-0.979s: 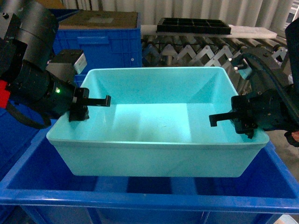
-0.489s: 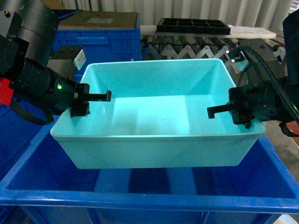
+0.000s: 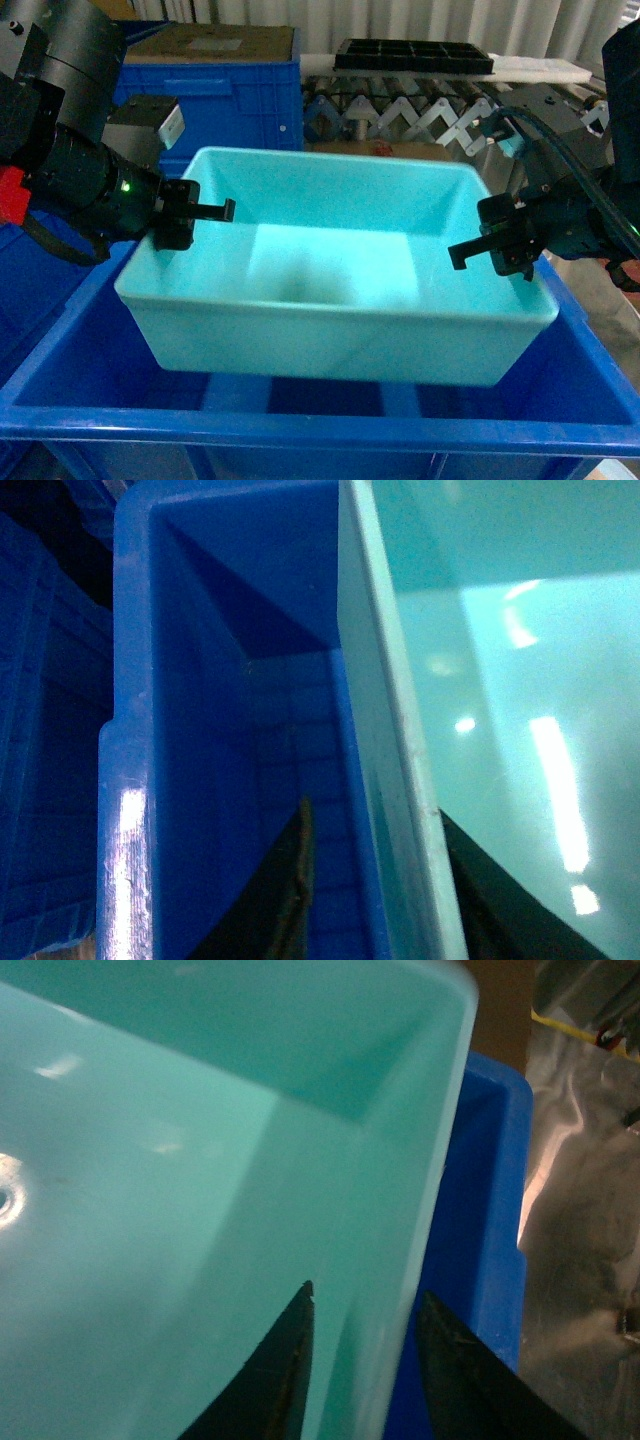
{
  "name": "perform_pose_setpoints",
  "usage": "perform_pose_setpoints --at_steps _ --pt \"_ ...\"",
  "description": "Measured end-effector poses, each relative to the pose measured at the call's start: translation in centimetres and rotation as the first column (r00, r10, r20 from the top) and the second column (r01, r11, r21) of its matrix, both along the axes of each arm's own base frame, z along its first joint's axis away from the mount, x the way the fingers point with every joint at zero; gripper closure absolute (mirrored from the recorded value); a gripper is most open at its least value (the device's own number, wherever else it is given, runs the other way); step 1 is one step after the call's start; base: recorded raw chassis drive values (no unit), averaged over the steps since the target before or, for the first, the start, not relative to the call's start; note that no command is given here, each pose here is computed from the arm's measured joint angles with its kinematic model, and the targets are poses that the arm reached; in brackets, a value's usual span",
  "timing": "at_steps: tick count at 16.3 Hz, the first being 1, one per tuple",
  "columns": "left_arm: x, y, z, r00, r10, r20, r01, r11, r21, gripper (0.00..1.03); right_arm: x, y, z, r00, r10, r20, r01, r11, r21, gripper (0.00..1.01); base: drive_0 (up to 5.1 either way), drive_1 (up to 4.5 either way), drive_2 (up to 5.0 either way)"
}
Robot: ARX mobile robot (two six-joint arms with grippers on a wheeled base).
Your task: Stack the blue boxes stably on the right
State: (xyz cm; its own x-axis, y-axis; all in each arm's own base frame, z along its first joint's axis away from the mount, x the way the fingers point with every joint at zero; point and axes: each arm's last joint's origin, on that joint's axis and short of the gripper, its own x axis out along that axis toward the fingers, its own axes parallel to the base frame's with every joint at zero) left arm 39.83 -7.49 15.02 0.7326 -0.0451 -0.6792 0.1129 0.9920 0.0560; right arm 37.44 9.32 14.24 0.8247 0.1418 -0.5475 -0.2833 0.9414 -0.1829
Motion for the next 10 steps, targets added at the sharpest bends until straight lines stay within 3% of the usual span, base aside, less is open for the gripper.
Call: perform_pose_setpoints --at_steps 1,2,5,6,7,8,9,10 --pt "0.1 0.0 0.1 1.000 -0.008 0.005 0.008 0.9999 0.008 0.63 0.0 0.0 0.0 1.000 0.014 0.005 -0.014 0.9998 -0.017 0.57 0.0 0.00 0.0" --pt "0.1 0.0 0.1 1.000 -0.015 0.007 0.014 0.9998 0.015 0.46 0.0 0.0 0.0 1.000 0.026 0.006 -0.026 0.9991 -0.034 0.40 0.0 0.00 0.0" --pt "0.1 0.0 0.1 1.000 -0.013 0.007 0.013 0.9998 0.018 0.05 0.0 0.0 0.0 0.999 0.031 0.009 -0.030 0.9986 -0.043 0.01 0.0 0.00 0.0" --pt "0.2 0.1 0.3 1.000 -0.010 0.025 0.010 0.9999 0.013 0.06 0.0 0.0 0.0 0.999 0.040 -0.001 -0.040 0.9984 -0.040 0.03 0.0 0.00 0.0" --pt "-0.7 2.0 6.4 0.983 0.027 0.183 -0.011 0.9962 -0.086 0.05 0.2 -1.8 5.3 0.985 0.083 0.151 -0.088 0.9957 0.028 0.03 0.0 0.00 0.0" --pt "-5.6 3.7 13.3 0.955 0.106 0.278 -0.063 0.9850 -0.161 0.05 -4.0 -5.8 13.9 0.947 0.062 0.315 -0.100 0.9896 0.104 0.03 0.0 0.00 0.0" --pt "-9.9 3.0 16.4 0.944 0.165 0.287 -0.114 0.9754 -0.189 0.05 -8.2 -7.1 18.2 0.935 0.031 0.354 -0.088 0.9854 0.146 0.03 0.0 0.00 0.0" --pt "-10.6 2.7 16.9 0.942 0.169 0.292 -0.114 0.9742 -0.195 0.05 -8.6 -7.1 18.6 0.932 0.031 0.362 -0.091 0.9847 0.148 0.03 0.0 0.00 0.0"
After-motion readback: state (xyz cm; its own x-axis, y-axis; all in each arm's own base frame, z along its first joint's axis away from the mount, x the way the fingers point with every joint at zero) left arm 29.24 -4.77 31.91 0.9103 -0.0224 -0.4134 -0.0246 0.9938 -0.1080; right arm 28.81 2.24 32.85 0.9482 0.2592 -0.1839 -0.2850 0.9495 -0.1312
